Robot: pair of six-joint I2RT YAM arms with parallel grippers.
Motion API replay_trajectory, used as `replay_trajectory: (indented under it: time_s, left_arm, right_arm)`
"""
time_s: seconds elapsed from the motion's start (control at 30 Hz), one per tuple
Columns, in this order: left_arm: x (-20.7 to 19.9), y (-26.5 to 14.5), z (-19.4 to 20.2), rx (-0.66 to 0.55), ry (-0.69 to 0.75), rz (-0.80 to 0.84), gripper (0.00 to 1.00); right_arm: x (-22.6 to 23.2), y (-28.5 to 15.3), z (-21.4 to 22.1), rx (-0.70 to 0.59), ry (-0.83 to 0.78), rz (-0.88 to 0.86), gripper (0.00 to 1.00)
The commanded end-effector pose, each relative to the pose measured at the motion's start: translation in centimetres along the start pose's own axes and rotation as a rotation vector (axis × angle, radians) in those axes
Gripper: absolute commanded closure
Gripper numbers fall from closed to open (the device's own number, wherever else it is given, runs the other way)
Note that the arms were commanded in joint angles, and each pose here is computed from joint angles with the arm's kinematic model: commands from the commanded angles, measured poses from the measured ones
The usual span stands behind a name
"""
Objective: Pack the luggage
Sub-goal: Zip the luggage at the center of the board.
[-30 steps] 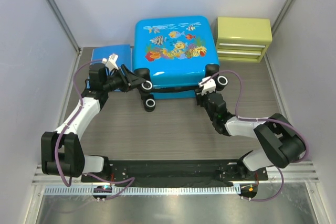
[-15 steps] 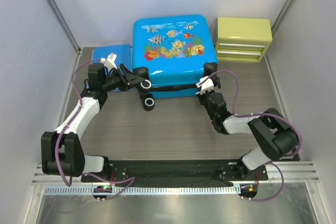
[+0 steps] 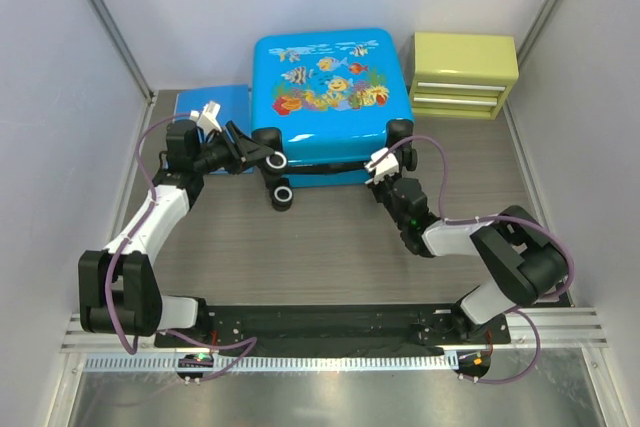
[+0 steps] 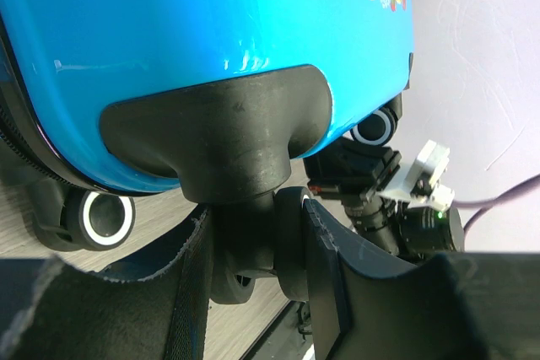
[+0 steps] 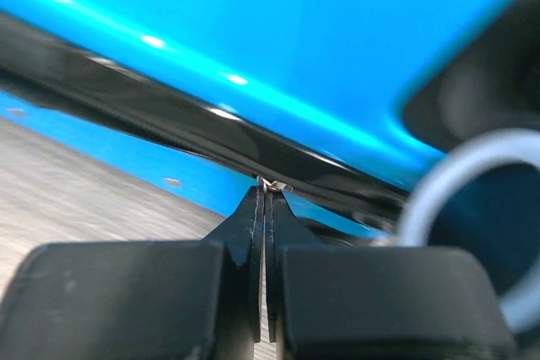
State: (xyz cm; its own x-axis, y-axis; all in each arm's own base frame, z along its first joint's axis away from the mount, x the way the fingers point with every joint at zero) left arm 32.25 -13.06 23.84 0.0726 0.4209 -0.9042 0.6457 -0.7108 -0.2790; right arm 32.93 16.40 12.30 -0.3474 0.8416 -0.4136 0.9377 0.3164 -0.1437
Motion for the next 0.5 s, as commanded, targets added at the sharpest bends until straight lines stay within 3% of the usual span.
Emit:
replay_trajectory:
  time_s: [0.0, 0.47]
  left_arm:
    - [-4.9, -0.9, -1.4, -0.027, 0.181, 0.214, 1.00]
    - [-4.7, -0.7, -1.4, -0.017, 0.172, 0.221, 1.00]
  right_arm:
    - [2.8, 0.5, -6.1, -0.212, -0.026, -0.091, 0.99]
    - [8.7, 1.7, -8.4, -0.246, -0.020, -0.178, 0.99]
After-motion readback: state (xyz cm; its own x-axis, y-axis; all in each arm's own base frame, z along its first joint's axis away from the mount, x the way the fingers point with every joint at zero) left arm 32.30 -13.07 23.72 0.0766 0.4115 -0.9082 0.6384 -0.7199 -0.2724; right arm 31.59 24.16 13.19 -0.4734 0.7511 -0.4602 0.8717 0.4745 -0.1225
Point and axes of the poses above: each gripper's point midway between its finger pads, its own y axis out along the fingers, its own x axis along the line the jaws close on, z = x × y, the point moved 5 cm from there along -y, back along the fingers, and after that the axes turned 9 degrees about -y, right-handed, at the moved point
